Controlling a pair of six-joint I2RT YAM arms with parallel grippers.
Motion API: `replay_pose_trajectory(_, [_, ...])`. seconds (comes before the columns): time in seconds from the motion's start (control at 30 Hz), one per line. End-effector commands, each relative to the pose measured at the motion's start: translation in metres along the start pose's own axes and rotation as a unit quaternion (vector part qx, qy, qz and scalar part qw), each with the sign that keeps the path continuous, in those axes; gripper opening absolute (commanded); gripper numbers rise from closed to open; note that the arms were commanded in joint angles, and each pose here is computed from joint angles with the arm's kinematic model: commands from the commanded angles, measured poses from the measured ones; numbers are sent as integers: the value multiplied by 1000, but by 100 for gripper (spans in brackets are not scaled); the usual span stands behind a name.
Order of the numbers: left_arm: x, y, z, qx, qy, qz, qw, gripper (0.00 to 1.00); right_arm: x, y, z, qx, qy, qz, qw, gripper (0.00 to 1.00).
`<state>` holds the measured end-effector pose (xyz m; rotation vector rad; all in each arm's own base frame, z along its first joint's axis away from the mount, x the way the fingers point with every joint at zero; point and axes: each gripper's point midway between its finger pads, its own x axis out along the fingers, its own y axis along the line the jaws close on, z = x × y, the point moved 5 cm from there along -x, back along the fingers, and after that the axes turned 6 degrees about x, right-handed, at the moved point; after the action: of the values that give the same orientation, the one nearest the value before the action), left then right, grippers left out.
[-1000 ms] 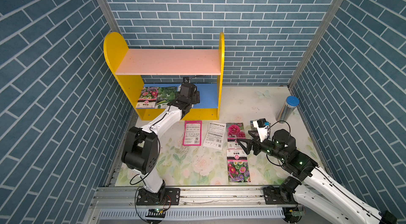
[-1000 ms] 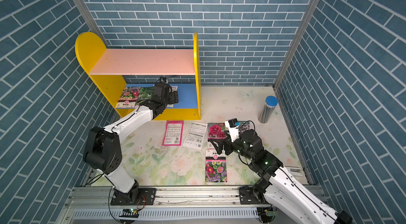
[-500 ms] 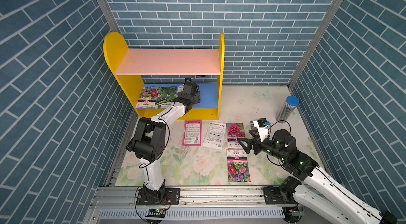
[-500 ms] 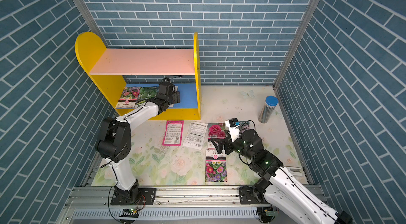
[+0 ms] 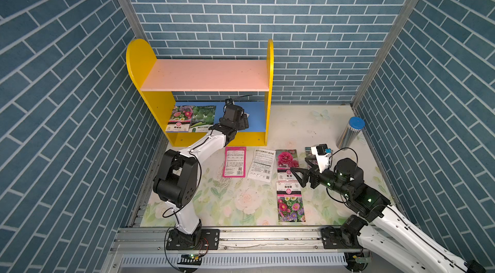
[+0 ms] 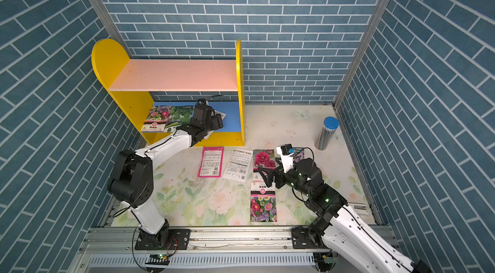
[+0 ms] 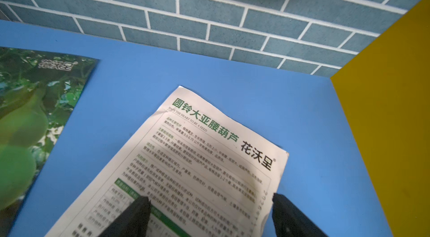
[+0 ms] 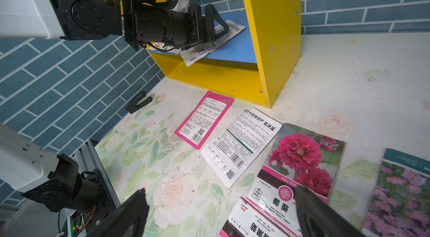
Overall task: Take the seed bag off the shelf
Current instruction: Move the seed packet to the shelf, then pick up the seed packet from the shelf.
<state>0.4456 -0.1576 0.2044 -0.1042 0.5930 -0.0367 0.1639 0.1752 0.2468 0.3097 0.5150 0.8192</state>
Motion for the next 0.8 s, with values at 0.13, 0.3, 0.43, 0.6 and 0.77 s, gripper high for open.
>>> replay_pose_trajectory(0.13, [-25, 2, 18, 4, -28, 7, 1000, 99, -4, 0, -6, -6, -1, 5, 1000, 100])
replay_pose_trajectory(0.3, [-51, 4, 20, 2, -26, -9, 1000, 100, -2, -1, -12, -1, 4, 12, 1000, 100])
replay_pose_trajectory(0.43, [-81, 14, 8, 3, 3, -12, 1000, 100, 0, 1, -13, -8, 8, 22, 1000, 100])
replay_pose_trajectory(0.6, [-117, 28, -17, -49, 32, -56, 997, 100, 4, 8, -8, -14, 9, 47, 999, 100])
replay_pose_trajectory(0.77, [-133, 42, -36, -132, 33, -150, 979, 98, 7, 16, -5, -3, 0, 80, 997, 100])
